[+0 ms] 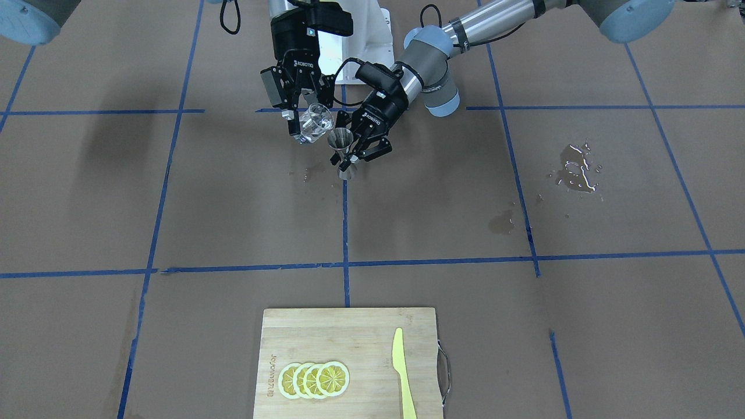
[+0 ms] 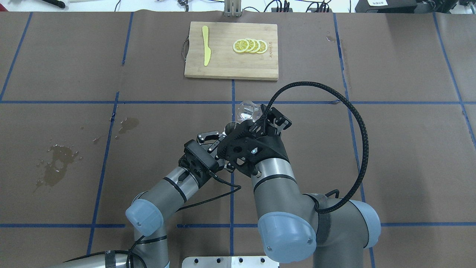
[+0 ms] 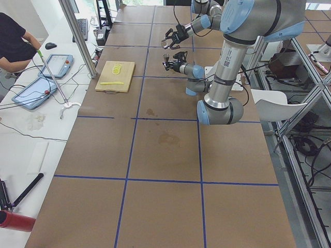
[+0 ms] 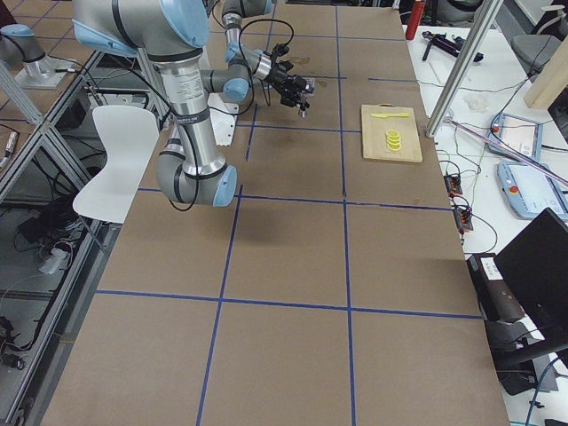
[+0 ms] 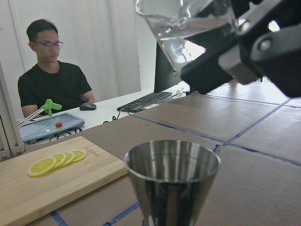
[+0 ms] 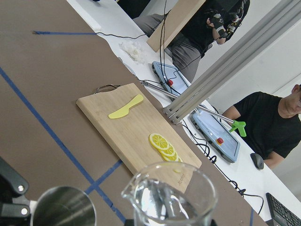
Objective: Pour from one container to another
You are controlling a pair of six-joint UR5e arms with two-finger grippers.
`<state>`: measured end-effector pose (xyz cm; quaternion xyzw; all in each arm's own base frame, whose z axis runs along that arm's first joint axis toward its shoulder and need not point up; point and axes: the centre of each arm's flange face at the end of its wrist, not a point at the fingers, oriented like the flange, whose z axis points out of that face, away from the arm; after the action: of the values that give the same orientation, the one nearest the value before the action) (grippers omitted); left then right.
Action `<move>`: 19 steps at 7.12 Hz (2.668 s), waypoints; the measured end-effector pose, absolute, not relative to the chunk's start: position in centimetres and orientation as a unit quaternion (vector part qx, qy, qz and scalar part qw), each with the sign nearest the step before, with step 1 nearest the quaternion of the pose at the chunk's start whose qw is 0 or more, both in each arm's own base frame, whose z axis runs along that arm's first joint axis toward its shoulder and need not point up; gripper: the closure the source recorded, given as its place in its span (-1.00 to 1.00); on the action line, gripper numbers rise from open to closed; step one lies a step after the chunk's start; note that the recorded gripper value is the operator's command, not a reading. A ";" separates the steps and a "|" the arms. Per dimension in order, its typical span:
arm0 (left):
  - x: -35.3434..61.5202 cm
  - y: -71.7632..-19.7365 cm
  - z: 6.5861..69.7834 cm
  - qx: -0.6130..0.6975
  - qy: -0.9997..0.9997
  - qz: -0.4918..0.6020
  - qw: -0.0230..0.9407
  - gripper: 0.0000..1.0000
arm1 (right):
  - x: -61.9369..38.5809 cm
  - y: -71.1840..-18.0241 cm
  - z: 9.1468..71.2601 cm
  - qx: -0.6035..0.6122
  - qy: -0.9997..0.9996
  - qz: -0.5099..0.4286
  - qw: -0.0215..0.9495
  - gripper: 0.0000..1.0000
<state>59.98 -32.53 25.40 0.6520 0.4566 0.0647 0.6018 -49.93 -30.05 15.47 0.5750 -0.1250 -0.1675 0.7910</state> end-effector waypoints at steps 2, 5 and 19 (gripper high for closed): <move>60.0 -32.5 25.3 0.652 0.457 0.064 0.601 1.00 | -49.9 -30.2 15.6 0.575 -0.108 -0.185 0.790 1.00; 59.9 -32.5 25.1 0.652 0.459 0.063 0.600 1.00 | -49.8 -30.5 15.8 0.576 -0.080 -0.215 0.784 1.00; 60.0 -32.5 24.6 0.653 0.461 0.061 0.598 1.00 | -49.6 -31.0 15.8 0.579 0.018 -0.323 0.748 1.00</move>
<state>59.98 -32.53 24.58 0.6532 0.4608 0.0609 0.5977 -49.64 -30.96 15.78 0.5790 0.0179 -0.3234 0.7483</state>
